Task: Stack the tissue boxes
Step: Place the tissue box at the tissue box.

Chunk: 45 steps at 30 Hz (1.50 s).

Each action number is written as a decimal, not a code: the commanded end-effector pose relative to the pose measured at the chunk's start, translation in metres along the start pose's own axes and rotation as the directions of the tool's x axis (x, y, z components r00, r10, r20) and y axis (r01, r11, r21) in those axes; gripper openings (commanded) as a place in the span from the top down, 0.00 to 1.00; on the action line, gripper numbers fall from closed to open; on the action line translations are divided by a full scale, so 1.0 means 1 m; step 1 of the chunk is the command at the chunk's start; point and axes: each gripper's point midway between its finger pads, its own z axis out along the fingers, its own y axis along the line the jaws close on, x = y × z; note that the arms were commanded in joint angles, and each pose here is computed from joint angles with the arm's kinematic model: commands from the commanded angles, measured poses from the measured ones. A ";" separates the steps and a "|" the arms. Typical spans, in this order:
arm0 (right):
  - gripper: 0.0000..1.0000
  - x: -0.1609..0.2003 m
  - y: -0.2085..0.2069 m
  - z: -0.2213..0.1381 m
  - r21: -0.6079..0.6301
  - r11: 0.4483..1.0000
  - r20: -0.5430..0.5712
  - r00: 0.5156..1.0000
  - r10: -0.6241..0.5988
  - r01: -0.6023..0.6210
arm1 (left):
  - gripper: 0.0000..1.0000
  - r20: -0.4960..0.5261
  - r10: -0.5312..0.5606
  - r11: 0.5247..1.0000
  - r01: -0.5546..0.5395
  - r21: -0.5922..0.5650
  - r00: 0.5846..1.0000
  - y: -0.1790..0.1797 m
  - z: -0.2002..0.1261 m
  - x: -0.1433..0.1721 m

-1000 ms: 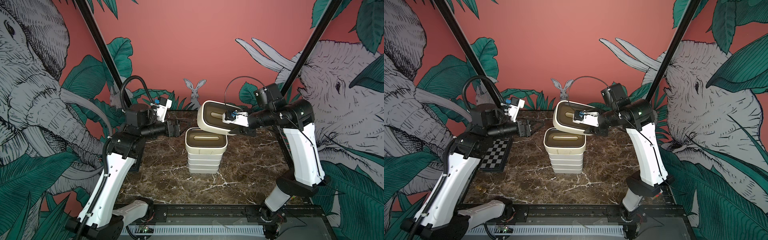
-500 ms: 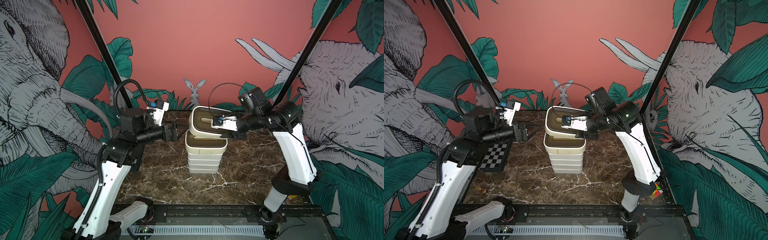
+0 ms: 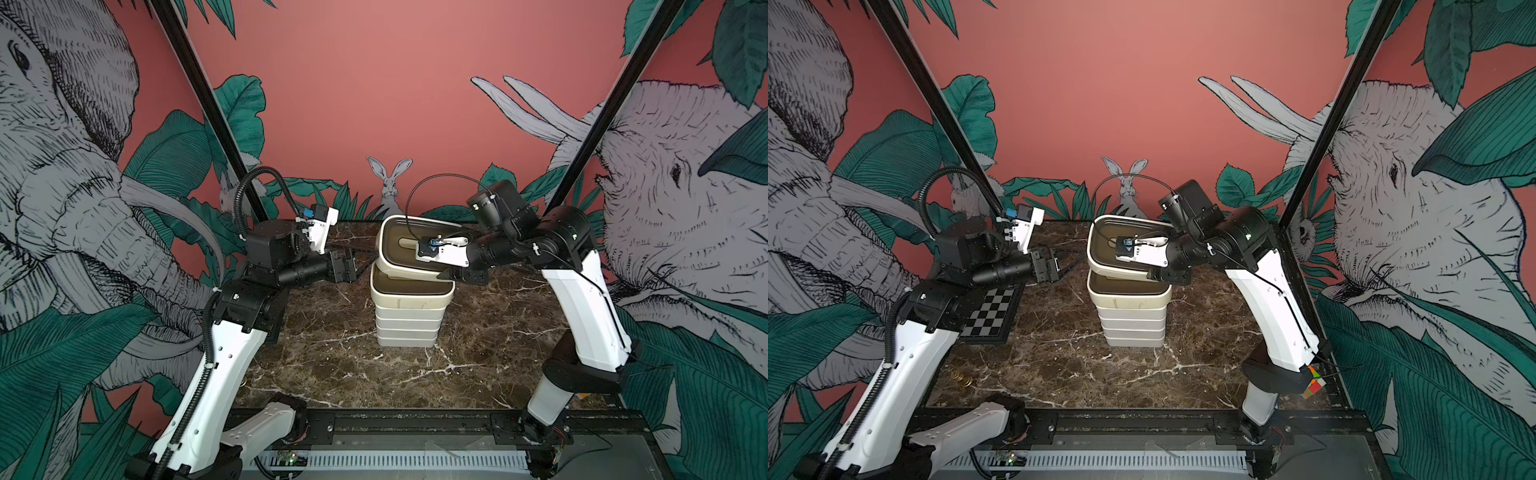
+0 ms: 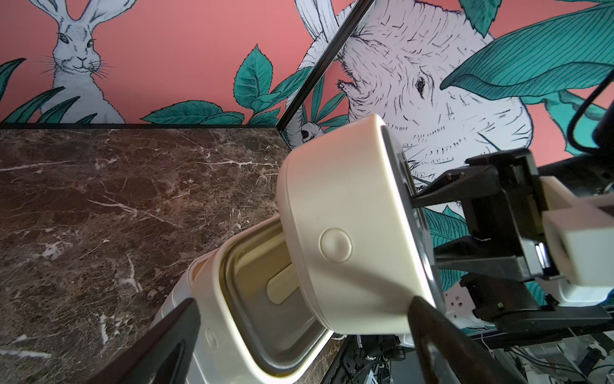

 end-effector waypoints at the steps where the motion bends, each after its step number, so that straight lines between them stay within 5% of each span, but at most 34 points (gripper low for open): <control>1: 0.62 0.000 0.014 -0.002 -0.041 0.999 -0.009 1.000 -0.004 0.003 | 0.01 0.022 0.008 0.999 -0.009 0.054 1.000 -0.011 -0.002 -0.004; 15: 0.60 -0.001 0.023 0.002 -0.071 0.997 -0.021 0.999 -0.027 0.025 | 0.08 0.025 0.024 0.998 -0.025 0.064 0.999 -0.019 -0.013 0.005; 30: 0.59 0.009 0.027 0.010 -0.093 0.996 -0.080 0.997 -0.025 0.018 | 0.26 0.015 -0.008 0.997 0.007 0.075 1.000 -0.012 -0.004 0.005; 45: 0.57 0.014 0.030 0.019 -0.122 0.992 -0.107 0.994 -0.033 0.020 | 0.28 -0.009 -0.019 0.992 0.020 0.121 1.000 -0.011 0.004 0.010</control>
